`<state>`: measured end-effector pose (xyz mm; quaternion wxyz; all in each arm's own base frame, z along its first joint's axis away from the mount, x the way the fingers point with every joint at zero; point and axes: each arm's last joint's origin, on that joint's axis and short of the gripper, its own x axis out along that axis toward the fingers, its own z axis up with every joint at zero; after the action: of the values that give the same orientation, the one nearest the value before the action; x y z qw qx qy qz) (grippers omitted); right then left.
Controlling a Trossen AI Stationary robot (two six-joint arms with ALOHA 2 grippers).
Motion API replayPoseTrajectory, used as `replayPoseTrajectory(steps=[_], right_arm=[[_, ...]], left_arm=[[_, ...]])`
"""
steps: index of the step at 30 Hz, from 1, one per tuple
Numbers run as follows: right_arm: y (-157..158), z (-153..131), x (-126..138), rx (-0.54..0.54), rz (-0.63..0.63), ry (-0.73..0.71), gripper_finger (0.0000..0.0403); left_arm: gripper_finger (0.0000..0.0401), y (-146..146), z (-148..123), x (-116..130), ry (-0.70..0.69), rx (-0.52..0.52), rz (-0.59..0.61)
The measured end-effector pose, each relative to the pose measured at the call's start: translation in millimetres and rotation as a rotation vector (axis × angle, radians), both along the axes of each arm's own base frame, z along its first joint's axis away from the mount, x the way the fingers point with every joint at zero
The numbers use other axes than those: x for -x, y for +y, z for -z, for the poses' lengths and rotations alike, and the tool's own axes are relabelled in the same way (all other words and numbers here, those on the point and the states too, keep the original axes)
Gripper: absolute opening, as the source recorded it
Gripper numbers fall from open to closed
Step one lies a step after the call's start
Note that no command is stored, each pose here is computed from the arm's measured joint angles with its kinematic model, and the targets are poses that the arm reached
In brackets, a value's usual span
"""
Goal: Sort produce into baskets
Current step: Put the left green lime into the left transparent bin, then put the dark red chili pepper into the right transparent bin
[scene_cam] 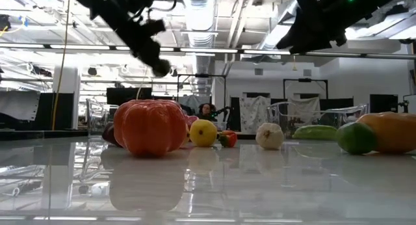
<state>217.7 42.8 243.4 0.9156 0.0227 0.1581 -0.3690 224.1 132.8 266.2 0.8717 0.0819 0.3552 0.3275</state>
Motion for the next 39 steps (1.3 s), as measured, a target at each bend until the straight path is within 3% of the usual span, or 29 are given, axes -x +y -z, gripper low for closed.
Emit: replayPoseTrajectory(steps=[3, 7, 12, 17, 20, 25, 28, 32, 36, 39], right_arm=[[-0.9, -0.9, -0.8, 0.000, 0.001, -0.007, 0.0320], [-0.9, -0.6, -0.8, 0.005, -0.003, 0.001, 0.0320], [0.2, 5.0, -4.8, 0.020, -0.007, 0.033, 0.0320], [-3.2, 12.3, -12.0, 0.030, 0.013, 0.058, 0.0320], [-5.6, 14.5, -13.9, 0.029, 0.022, 0.068, 0.0320], [-6.0, 14.2, -14.5, 0.020, 0.008, 0.068, 0.0320], [-5.9, 14.1, -14.6, 0.021, 0.006, 0.068, 0.0320], [-5.6, 12.6, -15.6, 0.022, 0.003, 0.055, 0.0320], [-4.9, 11.1, -16.9, 0.018, -0.010, 0.039, 0.0320], [-4.5, 11.3, -17.1, 0.009, -0.023, 0.041, 0.0320]], left_arm=[[0.0197, 9.3, 8.1, 9.1, 0.005, 0.025, -0.102], [0.0241, 15.8, 11.9, 13.9, 0.028, 0.027, -0.150], [0.0299, 17.3, 7.1, 13.7, 0.054, -0.008, -0.145], [0.0321, 13.2, -3.3, 7.5, -0.002, 0.022, -0.098], [0.0319, 3.1, -4.4, 2.6, -0.014, 0.120, 0.016], [0.0300, -40.1, 7.1, -8.1, 0.047, 0.376, 0.415], [0.0285, -74.4, 21.4, -12.3, 0.112, 0.464, 0.605], [0.0272, -111.3, 43.2, -13.5, 0.186, 0.424, 0.702], [0.0268, -133.4, 64.8, -9.7, 0.226, 0.319, 0.711], [0.0268, -141.0, 75.7, -5.9, 0.232, 0.302, 0.704]])
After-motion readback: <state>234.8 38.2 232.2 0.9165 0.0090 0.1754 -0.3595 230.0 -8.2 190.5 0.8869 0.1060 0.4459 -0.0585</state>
